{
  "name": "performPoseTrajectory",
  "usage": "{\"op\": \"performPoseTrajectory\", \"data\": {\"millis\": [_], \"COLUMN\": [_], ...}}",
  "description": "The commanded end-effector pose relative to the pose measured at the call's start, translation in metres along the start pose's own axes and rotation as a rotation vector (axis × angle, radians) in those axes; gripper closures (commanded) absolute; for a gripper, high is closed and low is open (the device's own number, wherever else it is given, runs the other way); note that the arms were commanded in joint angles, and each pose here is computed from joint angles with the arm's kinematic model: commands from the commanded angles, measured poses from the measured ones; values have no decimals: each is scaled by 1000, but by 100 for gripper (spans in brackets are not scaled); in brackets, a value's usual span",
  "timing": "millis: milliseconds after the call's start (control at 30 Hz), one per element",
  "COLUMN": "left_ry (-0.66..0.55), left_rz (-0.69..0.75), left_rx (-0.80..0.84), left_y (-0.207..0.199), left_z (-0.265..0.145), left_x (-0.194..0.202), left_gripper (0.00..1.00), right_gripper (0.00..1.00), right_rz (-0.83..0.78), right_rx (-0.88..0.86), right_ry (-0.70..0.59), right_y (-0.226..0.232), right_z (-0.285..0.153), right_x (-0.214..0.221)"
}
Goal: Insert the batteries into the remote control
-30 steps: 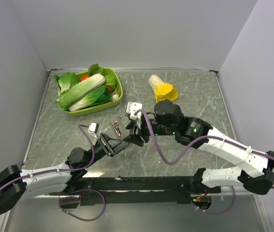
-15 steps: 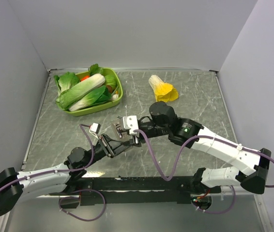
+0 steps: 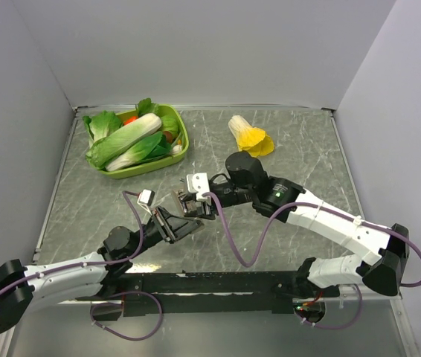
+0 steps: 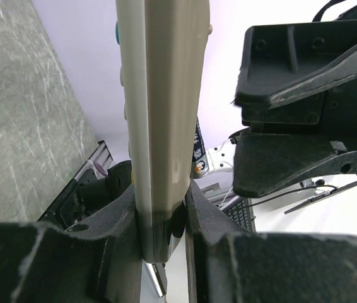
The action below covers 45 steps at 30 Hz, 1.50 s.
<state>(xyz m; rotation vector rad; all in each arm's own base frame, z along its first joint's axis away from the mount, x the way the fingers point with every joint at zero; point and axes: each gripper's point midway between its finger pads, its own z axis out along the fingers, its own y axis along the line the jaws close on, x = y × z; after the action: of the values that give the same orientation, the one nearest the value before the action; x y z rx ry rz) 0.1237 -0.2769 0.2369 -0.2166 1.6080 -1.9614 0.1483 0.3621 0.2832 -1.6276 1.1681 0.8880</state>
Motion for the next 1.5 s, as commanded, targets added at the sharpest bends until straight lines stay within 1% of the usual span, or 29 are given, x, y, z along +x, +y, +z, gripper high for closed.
{"op": "performPoseTrajectory", "data": {"millis": [0, 833, 1067, 1167, 1367, 1467], "left_ry": [-4, 9, 4, -2, -10, 0], "left_rz": [23, 41, 46, 42, 23, 17], "left_rx": [102, 129, 124, 118, 110, 112], "left_y": [-32, -41, -41, -40, -34, -34], "left_z": [4, 4, 3, 3, 1, 2], "left_x": [-4, -3, -4, -5, -5, -3], "left_gripper": [99, 99, 99, 99, 99, 99], "right_gripper": [50, 57, 58, 56, 45, 43], "right_rz": [-25, 10, 38, 42, 28, 10], "right_rx": [-22, -19, -42, -54, -56, -53], "right_ry": [-30, 23, 21, 2, -62, -93], "right_y": [0, -8, -4, -2, -1, -1], "right_z": [5, 18, 20, 17, 4, -3], "right_x": [0, 24, 24, 14, -16, -30]}}
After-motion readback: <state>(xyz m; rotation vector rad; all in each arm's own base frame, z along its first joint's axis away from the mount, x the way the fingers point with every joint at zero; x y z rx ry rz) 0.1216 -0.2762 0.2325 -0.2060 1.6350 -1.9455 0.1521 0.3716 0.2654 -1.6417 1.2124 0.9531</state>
